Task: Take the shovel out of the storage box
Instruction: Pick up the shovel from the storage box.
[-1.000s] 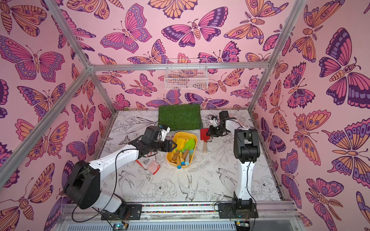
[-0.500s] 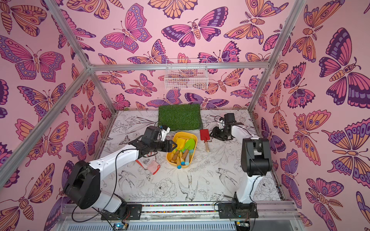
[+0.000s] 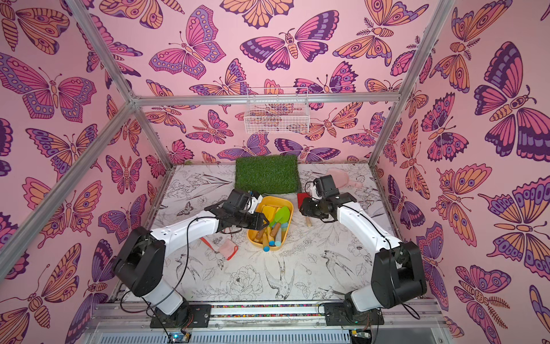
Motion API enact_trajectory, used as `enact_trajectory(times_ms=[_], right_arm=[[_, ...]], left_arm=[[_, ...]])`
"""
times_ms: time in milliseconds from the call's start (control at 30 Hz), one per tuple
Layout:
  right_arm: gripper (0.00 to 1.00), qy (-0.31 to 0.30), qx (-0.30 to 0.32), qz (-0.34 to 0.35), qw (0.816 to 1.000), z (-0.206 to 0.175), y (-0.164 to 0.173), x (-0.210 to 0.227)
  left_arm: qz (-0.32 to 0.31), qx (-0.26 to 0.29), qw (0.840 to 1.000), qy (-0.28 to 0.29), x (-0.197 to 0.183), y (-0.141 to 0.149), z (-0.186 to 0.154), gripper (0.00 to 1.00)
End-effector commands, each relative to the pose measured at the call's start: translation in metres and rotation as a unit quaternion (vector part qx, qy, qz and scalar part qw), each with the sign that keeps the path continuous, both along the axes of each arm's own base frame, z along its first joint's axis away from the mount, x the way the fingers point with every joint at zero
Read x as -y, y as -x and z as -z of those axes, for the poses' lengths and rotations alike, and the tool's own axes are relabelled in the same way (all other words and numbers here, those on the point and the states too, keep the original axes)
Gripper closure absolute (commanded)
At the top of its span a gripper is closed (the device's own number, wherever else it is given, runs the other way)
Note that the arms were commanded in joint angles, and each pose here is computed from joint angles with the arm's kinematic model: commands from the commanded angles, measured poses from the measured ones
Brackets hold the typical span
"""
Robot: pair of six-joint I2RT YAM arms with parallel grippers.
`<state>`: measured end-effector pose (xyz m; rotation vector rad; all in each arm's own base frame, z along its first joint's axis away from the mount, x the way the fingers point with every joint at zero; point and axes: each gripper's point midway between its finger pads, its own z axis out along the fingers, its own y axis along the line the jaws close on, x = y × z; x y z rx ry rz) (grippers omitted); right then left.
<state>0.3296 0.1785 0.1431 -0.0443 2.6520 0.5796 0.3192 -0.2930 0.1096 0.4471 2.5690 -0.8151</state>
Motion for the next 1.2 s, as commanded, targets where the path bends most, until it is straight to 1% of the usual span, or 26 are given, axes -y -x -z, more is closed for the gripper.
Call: enact_trajectory(times_ms=[0,167,433,667,800,933,1167], right_arm=[[0.49,0.023,-0.009,0.009,1.0,0.002,0.015,0.008],[0.5,0.019,-0.006,0.008,1.0,0.004,0.02,0.009],[0.49,0.02,-0.006,0.0,1.0,0.005,0.026,0.01],[0.49,0.013,-0.002,-0.007,1.0,0.002,0.031,0.009],[0.49,0.013,0.0,-0.011,1.0,0.0,0.034,0.01],[0.49,0.015,0.007,-0.013,1.0,-0.004,0.036,0.012],[0.5,0.013,0.013,-0.008,1.0,-0.007,0.039,0.014]], left_arm=[[0.014,-0.011,1.0,-0.026,0.005,0.003,0.006,0.48],[0.028,-0.023,0.999,-0.028,0.021,0.004,0.007,0.49],[0.039,-0.062,0.995,-0.062,0.031,0.007,0.027,0.49],[0.048,-0.081,0.991,-0.098,0.037,0.009,0.041,0.5],[0.049,-0.098,0.988,-0.112,0.039,0.012,0.049,0.56],[0.054,-0.11,0.986,-0.113,0.042,0.017,0.053,0.62],[0.055,-0.109,0.986,-0.114,0.043,0.017,0.053,0.8]])
